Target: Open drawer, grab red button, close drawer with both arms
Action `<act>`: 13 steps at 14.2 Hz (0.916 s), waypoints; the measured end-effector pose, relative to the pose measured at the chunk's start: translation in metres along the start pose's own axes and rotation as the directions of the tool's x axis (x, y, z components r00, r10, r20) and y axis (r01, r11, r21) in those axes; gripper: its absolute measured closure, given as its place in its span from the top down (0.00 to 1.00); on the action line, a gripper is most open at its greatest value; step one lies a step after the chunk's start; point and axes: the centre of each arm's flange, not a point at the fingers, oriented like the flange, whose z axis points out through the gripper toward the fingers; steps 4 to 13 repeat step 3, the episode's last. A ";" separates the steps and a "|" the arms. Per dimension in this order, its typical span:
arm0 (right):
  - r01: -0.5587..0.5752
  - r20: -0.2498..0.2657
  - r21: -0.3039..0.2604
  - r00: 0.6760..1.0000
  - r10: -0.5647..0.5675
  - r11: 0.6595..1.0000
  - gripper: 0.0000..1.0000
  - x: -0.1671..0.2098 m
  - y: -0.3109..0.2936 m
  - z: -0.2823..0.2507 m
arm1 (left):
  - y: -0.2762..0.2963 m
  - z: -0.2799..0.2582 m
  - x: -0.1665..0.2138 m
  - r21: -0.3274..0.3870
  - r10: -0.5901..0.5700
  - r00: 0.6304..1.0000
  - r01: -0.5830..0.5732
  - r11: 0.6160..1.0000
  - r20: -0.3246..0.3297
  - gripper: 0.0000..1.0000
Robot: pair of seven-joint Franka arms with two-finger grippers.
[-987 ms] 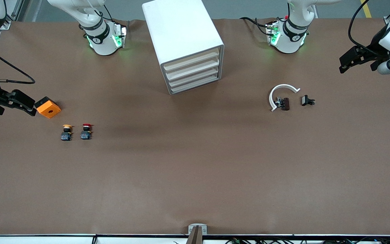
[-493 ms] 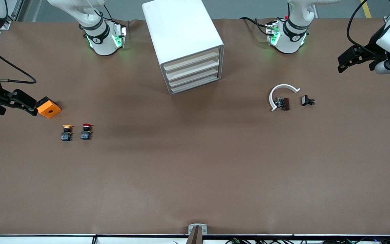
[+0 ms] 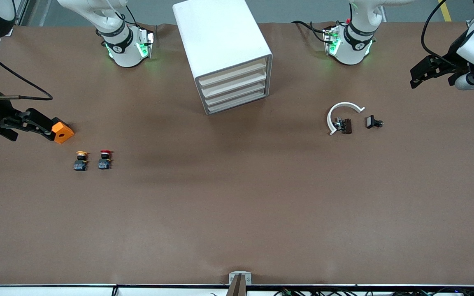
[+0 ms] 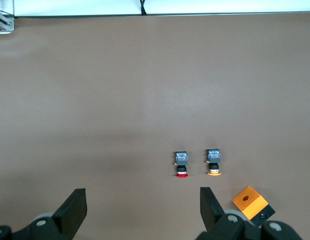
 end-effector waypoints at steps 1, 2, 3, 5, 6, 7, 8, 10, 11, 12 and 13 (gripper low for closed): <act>0.000 0.010 -0.001 1.000 0.000 1.000 1.00 0.000 0.000 0.002 | 0.003 0.001 0.000 0.001 0.006 1.000 -0.006 1.000 0.001 1.00; -0.001 0.027 -0.003 1.000 0.001 1.000 1.00 -0.002 0.001 0.004 | 0.006 0.002 -0.001 0.003 0.012 1.000 -0.012 1.000 0.003 1.00; -0.003 0.049 -0.005 0.999 0.004 1.000 1.00 -0.004 0.003 0.006 | 0.009 0.002 -0.001 0.004 0.016 1.000 -0.016 1.000 0.004 1.00; -0.003 0.049 -0.005 0.999 0.004 1.000 1.00 -0.004 0.003 0.006 | 0.009 0.002 -0.001 0.004 0.016 1.000 -0.016 1.000 0.004 1.00; -0.003 0.049 -0.005 0.999 0.004 1.000 1.00 -0.004 0.003 0.006 | 0.009 0.002 -0.001 0.004 0.016 1.000 -0.016 1.000 0.004 1.00; -0.003 0.049 -0.005 0.999 0.004 1.000 1.00 -0.004 0.003 0.006 | 0.009 0.002 -0.001 0.004 0.016 1.000 -0.016 1.000 0.004 1.00; -0.003 0.049 -0.005 0.999 0.004 1.000 1.00 -0.004 0.003 0.006 | 0.009 0.002 -0.001 0.004 0.016 1.000 -0.016 1.000 0.004 1.00; -0.003 0.049 -0.005 0.999 0.004 1.000 1.00 -0.004 0.003 0.006 | 0.009 0.002 -0.001 0.004 0.016 1.000 -0.016 1.000 0.004 1.00; -0.003 0.049 -0.005 0.999 0.004 1.000 1.00 -0.004 0.003 0.006 | 0.009 0.002 -0.001 0.004 0.016 1.000 -0.016 1.000 0.004 1.00; -0.003 0.049 -0.005 0.999 0.004 1.000 1.00 -0.004 0.003 0.006 | 0.009 0.002 -0.001 0.004 0.016 1.000 -0.016 1.000 0.004 1.00; -0.003 0.049 -0.005 0.999 0.004 1.000 1.00 -0.004 0.003 0.006 | 0.009 0.002 -0.001 0.004 0.016 1.000 -0.016 1.000 0.004 1.00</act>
